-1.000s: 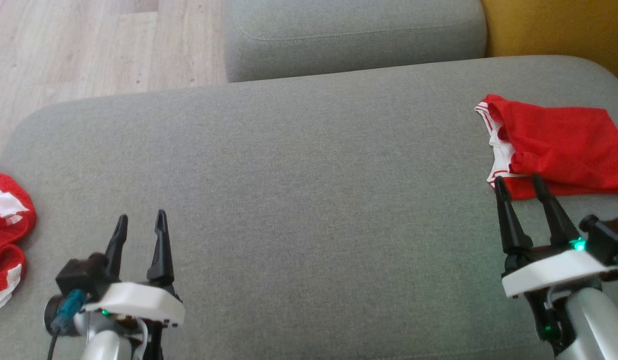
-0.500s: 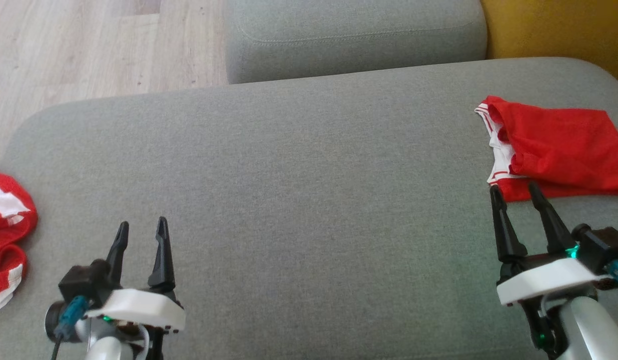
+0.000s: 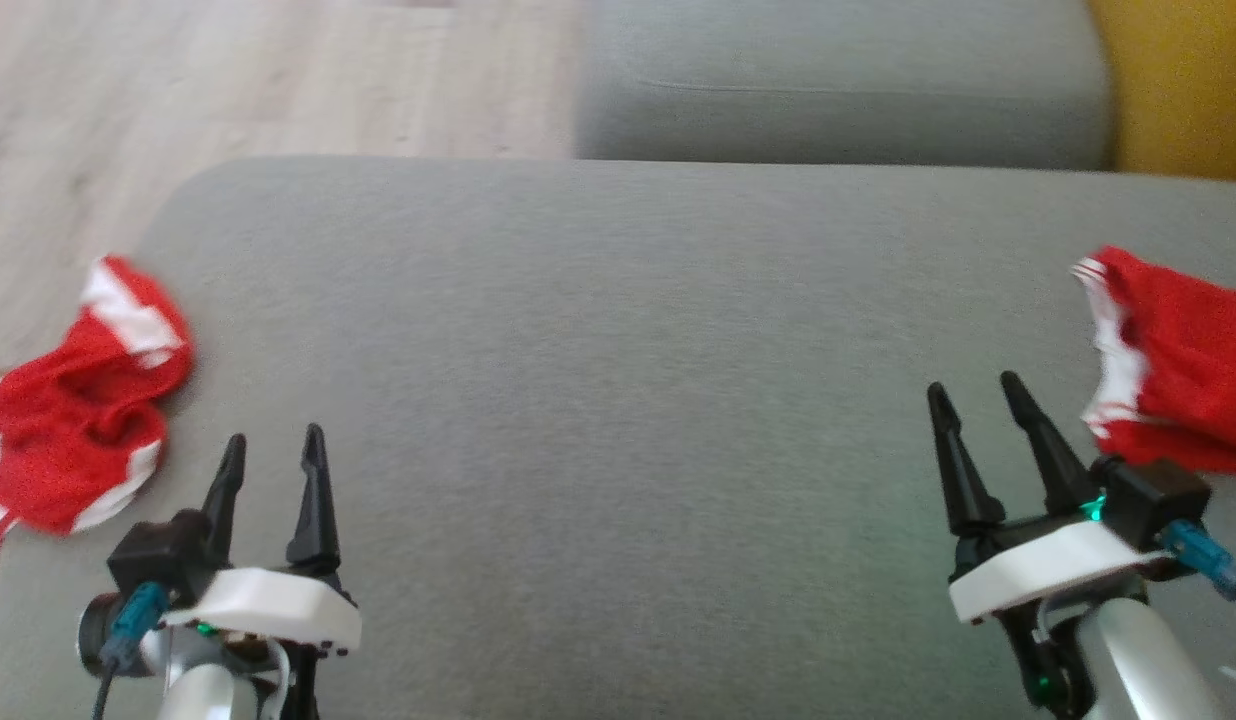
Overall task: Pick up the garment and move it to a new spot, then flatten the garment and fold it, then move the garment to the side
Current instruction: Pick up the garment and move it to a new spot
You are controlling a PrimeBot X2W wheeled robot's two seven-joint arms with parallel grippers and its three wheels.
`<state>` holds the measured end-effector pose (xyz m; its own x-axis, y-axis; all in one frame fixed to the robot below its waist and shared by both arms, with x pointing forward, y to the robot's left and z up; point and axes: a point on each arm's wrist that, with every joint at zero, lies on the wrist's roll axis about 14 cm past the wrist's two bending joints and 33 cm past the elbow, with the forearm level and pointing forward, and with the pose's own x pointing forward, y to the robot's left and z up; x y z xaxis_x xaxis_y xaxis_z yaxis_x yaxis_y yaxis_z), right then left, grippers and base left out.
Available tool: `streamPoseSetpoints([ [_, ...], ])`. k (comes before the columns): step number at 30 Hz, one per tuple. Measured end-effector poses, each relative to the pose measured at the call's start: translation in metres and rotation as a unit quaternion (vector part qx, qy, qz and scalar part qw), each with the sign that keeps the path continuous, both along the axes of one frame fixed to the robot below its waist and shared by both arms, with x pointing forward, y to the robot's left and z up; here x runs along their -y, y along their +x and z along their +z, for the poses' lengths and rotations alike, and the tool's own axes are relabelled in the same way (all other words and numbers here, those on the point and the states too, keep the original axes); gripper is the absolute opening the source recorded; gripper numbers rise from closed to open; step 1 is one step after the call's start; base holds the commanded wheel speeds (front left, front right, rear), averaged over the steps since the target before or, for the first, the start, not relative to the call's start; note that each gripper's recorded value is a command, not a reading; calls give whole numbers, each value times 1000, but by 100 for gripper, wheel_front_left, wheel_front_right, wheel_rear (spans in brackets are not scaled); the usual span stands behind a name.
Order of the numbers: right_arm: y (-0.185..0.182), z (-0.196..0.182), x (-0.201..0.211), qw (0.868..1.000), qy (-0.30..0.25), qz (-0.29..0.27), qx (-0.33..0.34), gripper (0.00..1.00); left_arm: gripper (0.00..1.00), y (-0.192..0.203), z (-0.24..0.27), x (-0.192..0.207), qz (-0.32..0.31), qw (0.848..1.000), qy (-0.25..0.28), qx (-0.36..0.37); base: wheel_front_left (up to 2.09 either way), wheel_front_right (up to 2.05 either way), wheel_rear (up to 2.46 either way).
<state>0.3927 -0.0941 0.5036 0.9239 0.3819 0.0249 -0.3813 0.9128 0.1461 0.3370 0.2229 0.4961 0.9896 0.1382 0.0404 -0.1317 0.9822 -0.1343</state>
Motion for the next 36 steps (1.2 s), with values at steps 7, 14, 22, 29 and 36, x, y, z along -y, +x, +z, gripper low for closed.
streamPoseSetpoints([
  [7,3,-7,-60,997,3,78,-13,100,100,-36,-5,-45,81,997,1,-8,0,0,0],
  [14,1,-11,-99,991,4,134,-21,100,100,-62,-10,-70,130,991,0,-18,0,0,0],
  [22,-1,-21,-112,988,3,153,-34,100,100,-71,-15,-78,146,989,-4,-28,0,0,0],
  [29,1,-25,-110,988,5,150,-38,100,100,-53,-11,-89,142,988,-22,-50,0,0,0],
  [36,23,-24,-100,990,11,137,-33,100,100,18,41,-126,126,988,-5,-88,0,0,0],
])
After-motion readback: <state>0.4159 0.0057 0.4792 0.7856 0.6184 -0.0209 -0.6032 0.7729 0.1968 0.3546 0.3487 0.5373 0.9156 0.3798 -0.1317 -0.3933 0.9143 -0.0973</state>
